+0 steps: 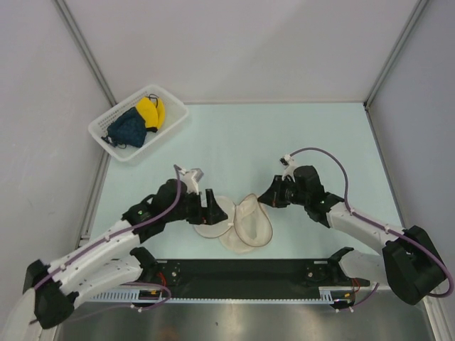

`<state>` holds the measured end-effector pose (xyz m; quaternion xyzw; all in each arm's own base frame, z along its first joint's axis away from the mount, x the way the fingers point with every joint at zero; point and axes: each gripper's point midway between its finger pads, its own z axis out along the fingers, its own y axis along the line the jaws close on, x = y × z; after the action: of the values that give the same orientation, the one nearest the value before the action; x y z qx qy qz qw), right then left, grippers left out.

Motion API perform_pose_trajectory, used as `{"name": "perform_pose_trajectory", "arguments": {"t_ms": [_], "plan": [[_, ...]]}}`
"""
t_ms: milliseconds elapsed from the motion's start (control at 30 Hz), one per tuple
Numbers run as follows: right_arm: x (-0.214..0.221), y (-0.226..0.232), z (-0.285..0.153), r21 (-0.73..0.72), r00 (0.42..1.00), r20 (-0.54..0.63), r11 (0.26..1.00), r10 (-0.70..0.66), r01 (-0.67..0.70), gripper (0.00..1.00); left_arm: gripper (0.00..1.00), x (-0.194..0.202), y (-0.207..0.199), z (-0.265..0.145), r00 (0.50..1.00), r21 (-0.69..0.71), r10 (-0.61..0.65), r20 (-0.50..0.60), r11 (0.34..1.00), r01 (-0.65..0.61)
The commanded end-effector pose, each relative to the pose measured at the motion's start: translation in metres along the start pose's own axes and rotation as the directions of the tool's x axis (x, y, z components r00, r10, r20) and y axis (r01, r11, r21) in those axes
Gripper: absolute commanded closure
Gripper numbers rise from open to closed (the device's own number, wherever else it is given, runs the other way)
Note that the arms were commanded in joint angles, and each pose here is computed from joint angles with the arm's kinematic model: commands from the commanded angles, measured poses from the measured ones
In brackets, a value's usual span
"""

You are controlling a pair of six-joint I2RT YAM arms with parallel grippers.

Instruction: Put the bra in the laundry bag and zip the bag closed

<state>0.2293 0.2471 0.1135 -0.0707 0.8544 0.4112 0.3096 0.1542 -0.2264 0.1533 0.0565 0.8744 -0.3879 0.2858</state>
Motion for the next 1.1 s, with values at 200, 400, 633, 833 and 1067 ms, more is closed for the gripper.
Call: {"name": "perform_pose_trajectory", "arguments": {"t_ms": [200, 400, 633, 833, 1067], "plan": [[-0.006, -0.014, -0.011, 0.166, 0.997, 0.014, 0.984, -0.073, 0.070, 0.99, 0.14, -0.021, 0.004, 0.022, 0.990, -0.140, 0.139, 0.037, 0.981, -0.132], [-0.010, -0.013, -0.028, 0.206, 0.995, 0.026, 0.974, -0.097, 0.090, 0.91, 0.15, -0.021, 0.000, 0.029, 0.981, -0.124, 0.193, 0.003, 0.974, -0.191], [0.002, -0.018, -0.038, 0.249, 0.995, -0.024, 0.964, -0.095, 0.098, 0.54, 0.19, 0.009, -0.002, 0.064, 0.971, -0.096, 0.187, -0.147, 0.975, -0.203], [0.027, -0.018, -0.034, 0.245, 0.991, -0.080, 0.961, -0.107, 0.124, 0.48, 0.34, 0.019, 0.011, 0.093, 0.956, -0.197, 0.212, -0.201, 0.948, -0.251], [0.041, -0.030, -0.034, 0.293, 0.989, -0.095, 0.946, -0.115, 0.138, 0.50, 0.30, 0.022, 0.012, 0.113, 0.961, -0.192, 0.193, -0.200, 0.954, -0.231]]}}
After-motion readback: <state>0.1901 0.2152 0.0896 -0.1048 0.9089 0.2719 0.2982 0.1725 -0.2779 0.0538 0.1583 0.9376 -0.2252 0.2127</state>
